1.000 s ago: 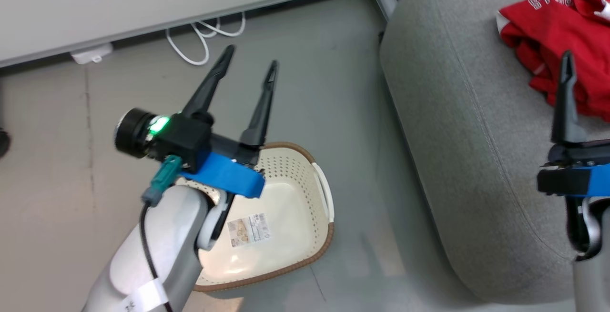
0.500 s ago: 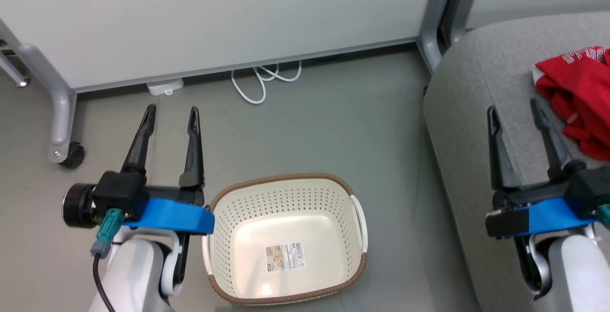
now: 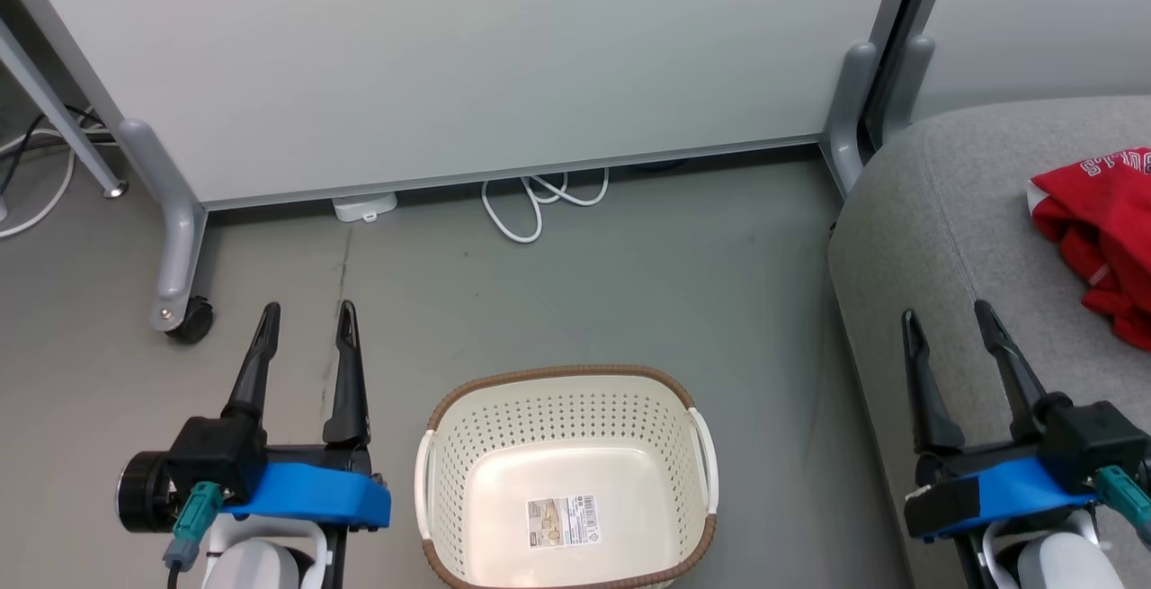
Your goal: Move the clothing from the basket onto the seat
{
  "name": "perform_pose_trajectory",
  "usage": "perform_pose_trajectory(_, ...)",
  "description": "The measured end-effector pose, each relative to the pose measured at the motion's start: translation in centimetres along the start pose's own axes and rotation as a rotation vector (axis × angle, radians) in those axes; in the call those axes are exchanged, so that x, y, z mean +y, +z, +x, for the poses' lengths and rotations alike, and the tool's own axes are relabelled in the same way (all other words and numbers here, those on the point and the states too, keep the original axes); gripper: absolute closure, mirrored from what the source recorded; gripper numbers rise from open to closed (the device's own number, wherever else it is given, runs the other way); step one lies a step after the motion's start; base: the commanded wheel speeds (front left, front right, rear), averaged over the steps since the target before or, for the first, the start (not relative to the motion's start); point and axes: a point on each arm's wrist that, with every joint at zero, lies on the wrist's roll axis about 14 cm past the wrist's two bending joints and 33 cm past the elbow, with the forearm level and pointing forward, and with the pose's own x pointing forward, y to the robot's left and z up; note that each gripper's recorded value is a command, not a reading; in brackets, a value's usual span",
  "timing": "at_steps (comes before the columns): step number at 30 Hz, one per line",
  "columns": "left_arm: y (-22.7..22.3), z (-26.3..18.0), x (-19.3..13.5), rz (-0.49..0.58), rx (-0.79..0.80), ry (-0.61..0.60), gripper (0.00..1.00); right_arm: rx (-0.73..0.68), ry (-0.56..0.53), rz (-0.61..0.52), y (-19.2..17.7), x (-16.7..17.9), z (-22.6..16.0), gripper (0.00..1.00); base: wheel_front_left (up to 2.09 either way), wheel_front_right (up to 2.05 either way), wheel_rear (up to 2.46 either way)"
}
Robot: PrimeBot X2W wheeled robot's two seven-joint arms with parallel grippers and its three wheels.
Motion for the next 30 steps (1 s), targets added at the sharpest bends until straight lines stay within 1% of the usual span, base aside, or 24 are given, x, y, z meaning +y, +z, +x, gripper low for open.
perform_pose_trajectory(12, -0.8, -2.3, 0.7, -0.010, 0.032, 0.023, 0.00, 0.047, -0.009, 0.031, -1.3, 0.4, -2.0, 0.00, 0.00, 0.00, 0.00)
perform_pose_trajectory(22, -1.2, -2.8, 0.5, -0.008, 0.044, 0.014, 0.00, 0.046, -0.010, 0.041, -1.3, 0.5, -2.4, 0.00, 0.00, 0.00, 0.00)
perform_pose_trajectory(23, -1.3, -2.8, 0.5, -0.009, 0.048, 0.014, 1.00, 0.050, -0.010, 0.042, -1.4, 0.5, -2.4, 1.00, 0.00, 0.00, 0.00)
perform_pose_trajectory(28, -3.9, -4.4, 0.7, -0.023, 0.137, 0.029, 1.00, 0.119, -0.017, 0.054, -3.4, 0.5, -3.4, 1.00, 0.00, 0.00, 0.00)
perform_pose_trajectory(30, -4.4, -4.6, 0.9, -0.055, 0.157, 0.043, 1.00, 0.134, -0.031, 0.086, -3.8, 0.3, -3.5, 1.00, 0.00, 0.00, 0.00)
